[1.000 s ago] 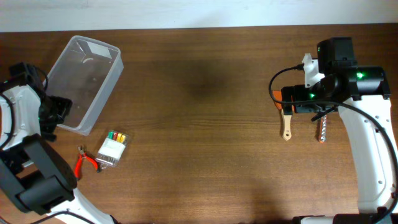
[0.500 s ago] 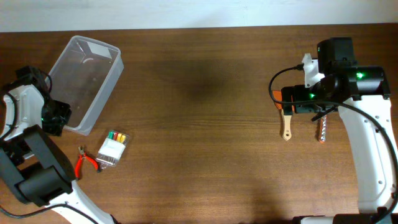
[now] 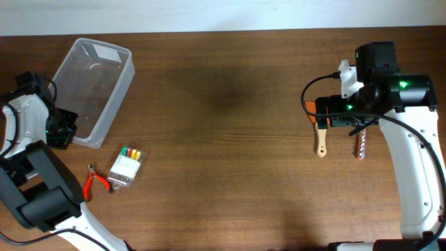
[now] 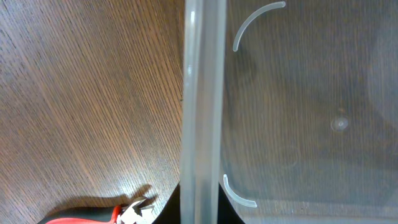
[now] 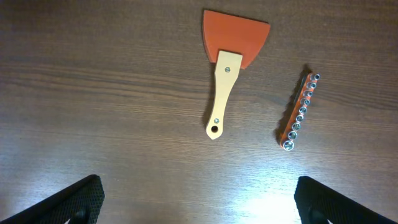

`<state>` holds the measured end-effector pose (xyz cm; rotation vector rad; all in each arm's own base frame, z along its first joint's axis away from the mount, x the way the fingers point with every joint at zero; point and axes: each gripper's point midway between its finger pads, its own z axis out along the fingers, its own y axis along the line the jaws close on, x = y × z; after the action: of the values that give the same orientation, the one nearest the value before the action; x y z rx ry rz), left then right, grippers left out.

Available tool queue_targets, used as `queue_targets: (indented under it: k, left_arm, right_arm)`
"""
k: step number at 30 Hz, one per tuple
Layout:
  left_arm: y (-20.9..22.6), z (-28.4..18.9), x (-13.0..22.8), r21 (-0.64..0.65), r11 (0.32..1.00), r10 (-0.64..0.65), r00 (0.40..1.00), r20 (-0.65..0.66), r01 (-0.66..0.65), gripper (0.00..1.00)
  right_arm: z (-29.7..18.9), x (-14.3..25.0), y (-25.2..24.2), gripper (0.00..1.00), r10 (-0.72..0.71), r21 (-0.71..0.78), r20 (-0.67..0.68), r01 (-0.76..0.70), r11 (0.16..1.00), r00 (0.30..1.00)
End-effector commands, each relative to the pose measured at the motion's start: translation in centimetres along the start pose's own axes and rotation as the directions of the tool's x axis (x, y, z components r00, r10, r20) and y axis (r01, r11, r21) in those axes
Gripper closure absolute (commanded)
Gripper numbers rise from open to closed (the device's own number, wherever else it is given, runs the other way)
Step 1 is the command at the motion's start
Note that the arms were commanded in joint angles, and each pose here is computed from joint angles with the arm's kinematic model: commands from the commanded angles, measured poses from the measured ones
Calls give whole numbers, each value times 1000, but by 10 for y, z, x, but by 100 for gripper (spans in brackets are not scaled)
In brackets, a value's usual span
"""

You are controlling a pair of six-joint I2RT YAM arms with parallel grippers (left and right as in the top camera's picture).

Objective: Pack container
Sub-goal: 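Move the left gripper to the clear container's near edge and grasp it, then drag the clear container with the left gripper to the table center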

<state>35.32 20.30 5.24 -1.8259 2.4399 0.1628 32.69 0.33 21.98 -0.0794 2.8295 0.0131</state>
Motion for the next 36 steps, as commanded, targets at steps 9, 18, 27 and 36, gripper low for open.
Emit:
queue_targets:
  k: [9, 18, 27, 36]
  left_arm:
    - [-54, -46, -13, 181, 970, 156, 986, 64, -165, 98]
    - [-145, -140, 49, 270, 624, 665, 680, 310, -733, 98]
    - [-136, -142, 176, 216, 330, 917, 366, 156, -919, 98]
    - [-121, -113, 247, 180, 188, 978, 200, 53, -966, 98]
  right_arm:
    - [-5, -6, 2, 1, -8, -6, 22, 8, 1000, 1000]
    - [-6, -10, 0, 1, -8, 7, 35, 8, 1000, 999]
    - [-6, -9, -8, 1, -9, 56, 30, 7, 998, 1000]
    - [-6, -8, -8, 1, -8, 55, 27, 7, 998, 1000]
